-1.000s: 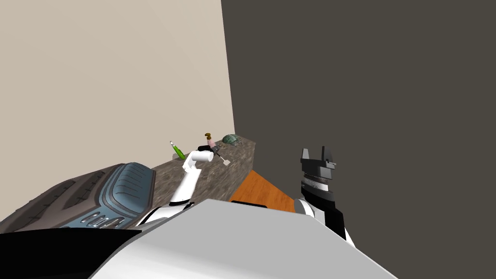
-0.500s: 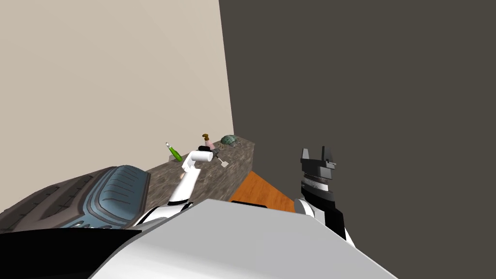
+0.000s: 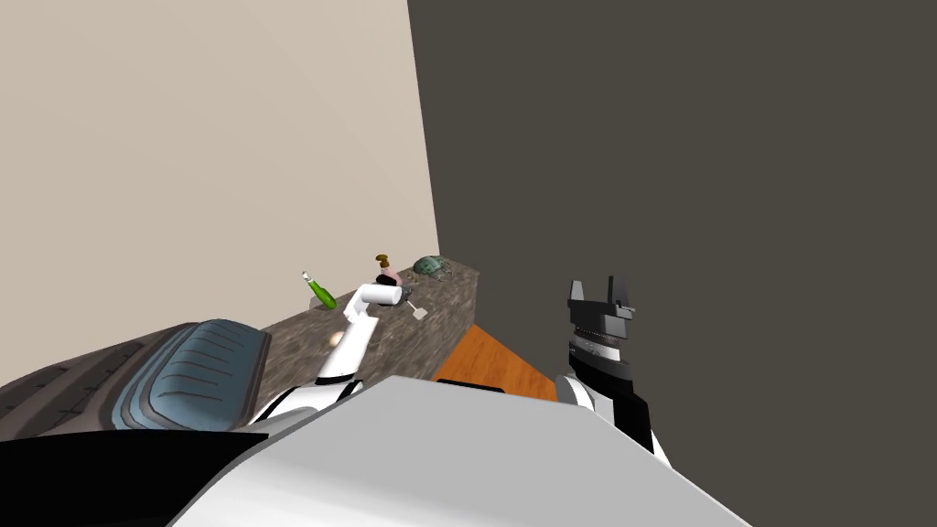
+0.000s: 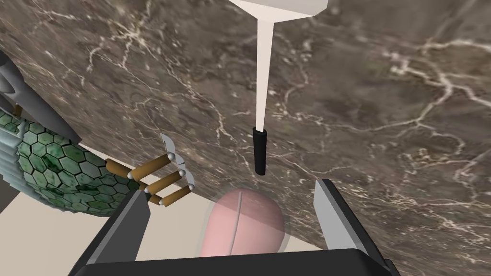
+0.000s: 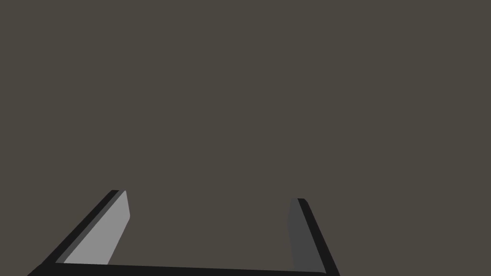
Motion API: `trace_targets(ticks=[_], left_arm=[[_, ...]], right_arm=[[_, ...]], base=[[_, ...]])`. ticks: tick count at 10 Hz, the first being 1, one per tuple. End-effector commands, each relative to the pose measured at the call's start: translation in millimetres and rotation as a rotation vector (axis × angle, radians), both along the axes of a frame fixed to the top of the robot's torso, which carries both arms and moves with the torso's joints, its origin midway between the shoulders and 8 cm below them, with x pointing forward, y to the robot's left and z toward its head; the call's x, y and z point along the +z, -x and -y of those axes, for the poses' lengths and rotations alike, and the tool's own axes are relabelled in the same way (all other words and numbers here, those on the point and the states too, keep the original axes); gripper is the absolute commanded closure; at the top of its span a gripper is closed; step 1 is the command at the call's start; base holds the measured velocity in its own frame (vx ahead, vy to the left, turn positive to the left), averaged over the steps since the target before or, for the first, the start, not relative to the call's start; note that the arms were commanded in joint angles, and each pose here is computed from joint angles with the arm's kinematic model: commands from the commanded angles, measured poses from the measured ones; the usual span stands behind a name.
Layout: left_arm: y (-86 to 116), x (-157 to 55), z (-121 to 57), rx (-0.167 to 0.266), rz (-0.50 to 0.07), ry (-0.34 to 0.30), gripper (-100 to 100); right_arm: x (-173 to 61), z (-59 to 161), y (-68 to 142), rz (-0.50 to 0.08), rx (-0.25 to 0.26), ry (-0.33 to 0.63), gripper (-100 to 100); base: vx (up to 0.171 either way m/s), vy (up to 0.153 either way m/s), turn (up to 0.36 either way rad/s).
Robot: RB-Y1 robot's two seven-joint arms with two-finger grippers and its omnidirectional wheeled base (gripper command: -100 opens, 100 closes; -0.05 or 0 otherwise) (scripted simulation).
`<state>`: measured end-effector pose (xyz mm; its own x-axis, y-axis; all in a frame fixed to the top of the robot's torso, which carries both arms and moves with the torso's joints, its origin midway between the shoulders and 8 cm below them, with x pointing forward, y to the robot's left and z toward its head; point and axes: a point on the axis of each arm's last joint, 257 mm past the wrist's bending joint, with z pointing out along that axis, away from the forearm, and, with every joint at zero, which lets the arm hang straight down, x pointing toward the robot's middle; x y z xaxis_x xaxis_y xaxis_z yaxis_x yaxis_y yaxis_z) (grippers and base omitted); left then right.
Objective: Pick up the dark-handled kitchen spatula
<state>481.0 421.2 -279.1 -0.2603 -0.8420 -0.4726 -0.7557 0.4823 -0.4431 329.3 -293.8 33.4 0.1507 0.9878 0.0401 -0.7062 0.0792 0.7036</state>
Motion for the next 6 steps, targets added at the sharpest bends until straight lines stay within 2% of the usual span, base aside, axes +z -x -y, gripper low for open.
trace_targets(ticks=[1,6], left_arm=[[11.7,-10.2,-6.1,-0.002,-0.066,-0.009,-100],[46.3,-32.9,-14.9,0.006,-0.232,-0.011,-100]], right_arm=[[0.0,0.0,0.0,0.000,0.000,0.000,0],[0.0,0.0,0.0,0.000,0.000,0.000,0]], base=[[0.075,-0.017,-0.025],[0.059,-0.035,-0.023]])
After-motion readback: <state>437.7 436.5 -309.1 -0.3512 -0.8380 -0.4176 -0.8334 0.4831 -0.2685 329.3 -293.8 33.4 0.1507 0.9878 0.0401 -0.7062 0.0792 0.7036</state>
